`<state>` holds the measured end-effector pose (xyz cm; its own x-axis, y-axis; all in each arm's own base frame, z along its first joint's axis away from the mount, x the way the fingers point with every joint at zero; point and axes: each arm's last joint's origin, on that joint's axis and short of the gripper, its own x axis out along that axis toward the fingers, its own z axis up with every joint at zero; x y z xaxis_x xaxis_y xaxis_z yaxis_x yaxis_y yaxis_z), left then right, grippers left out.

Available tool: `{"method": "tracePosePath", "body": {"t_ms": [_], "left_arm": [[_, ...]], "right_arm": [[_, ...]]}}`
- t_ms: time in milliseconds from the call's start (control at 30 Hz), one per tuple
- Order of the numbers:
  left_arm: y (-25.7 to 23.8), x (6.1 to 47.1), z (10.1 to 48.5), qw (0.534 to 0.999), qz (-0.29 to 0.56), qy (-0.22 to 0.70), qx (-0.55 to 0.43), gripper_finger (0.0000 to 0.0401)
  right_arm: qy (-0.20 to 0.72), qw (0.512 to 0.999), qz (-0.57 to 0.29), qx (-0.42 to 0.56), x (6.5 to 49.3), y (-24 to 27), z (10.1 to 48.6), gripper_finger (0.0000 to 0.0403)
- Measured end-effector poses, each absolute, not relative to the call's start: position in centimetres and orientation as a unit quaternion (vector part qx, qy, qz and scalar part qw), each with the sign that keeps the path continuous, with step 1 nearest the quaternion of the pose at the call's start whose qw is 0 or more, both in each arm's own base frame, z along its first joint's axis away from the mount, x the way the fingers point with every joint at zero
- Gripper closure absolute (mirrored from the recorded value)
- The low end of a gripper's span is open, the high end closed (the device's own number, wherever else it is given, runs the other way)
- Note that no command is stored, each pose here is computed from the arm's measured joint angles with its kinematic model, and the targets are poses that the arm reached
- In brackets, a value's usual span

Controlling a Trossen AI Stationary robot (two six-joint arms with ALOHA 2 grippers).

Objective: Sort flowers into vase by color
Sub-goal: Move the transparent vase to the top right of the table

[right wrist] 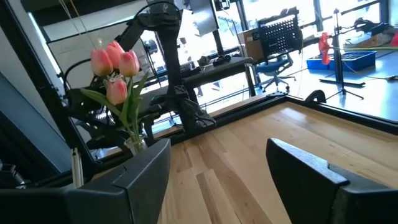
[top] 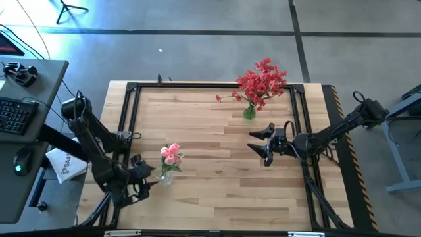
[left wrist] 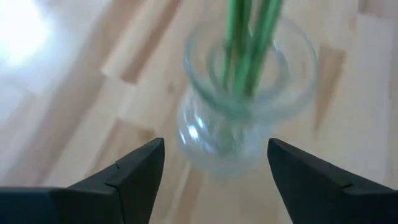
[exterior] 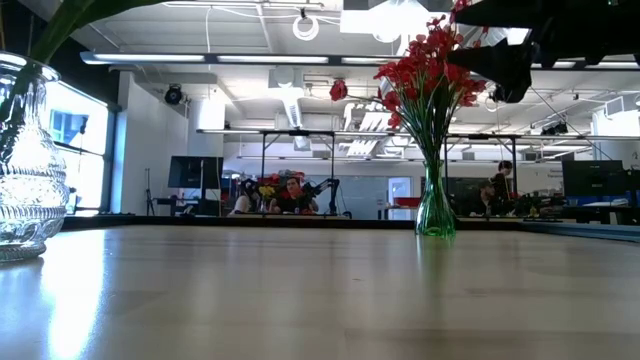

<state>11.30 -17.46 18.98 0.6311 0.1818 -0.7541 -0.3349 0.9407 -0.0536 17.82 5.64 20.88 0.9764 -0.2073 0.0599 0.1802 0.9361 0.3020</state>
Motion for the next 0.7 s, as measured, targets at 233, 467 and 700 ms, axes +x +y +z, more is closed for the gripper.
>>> {"method": "tracePosePath", "body": {"t_ms": [233, 467, 700], "left_arm": [[-17.8, 12.0, 18.7, 0.925, 0.154, 0.342, -0.062, 0.0118], [-18.3, 12.6, 18.2, 0.944, 0.168, 0.284, -0.03, 0.0118], [-18.5, 12.9, 17.4, 0.946, 0.185, 0.265, -0.007, 0.0158]], "right_arm": [[-0.046, 0.982, -0.102, 0.155, 17.9, 5.5, 20.9, 0.0144], [-0.045, 0.982, -0.101, 0.155, 17.9, 5.5, 20.8, 0.0144], [-0.045, 0.982, -0.101, 0.155, 17.9, 5.5, 20.8, 0.0144]]}}
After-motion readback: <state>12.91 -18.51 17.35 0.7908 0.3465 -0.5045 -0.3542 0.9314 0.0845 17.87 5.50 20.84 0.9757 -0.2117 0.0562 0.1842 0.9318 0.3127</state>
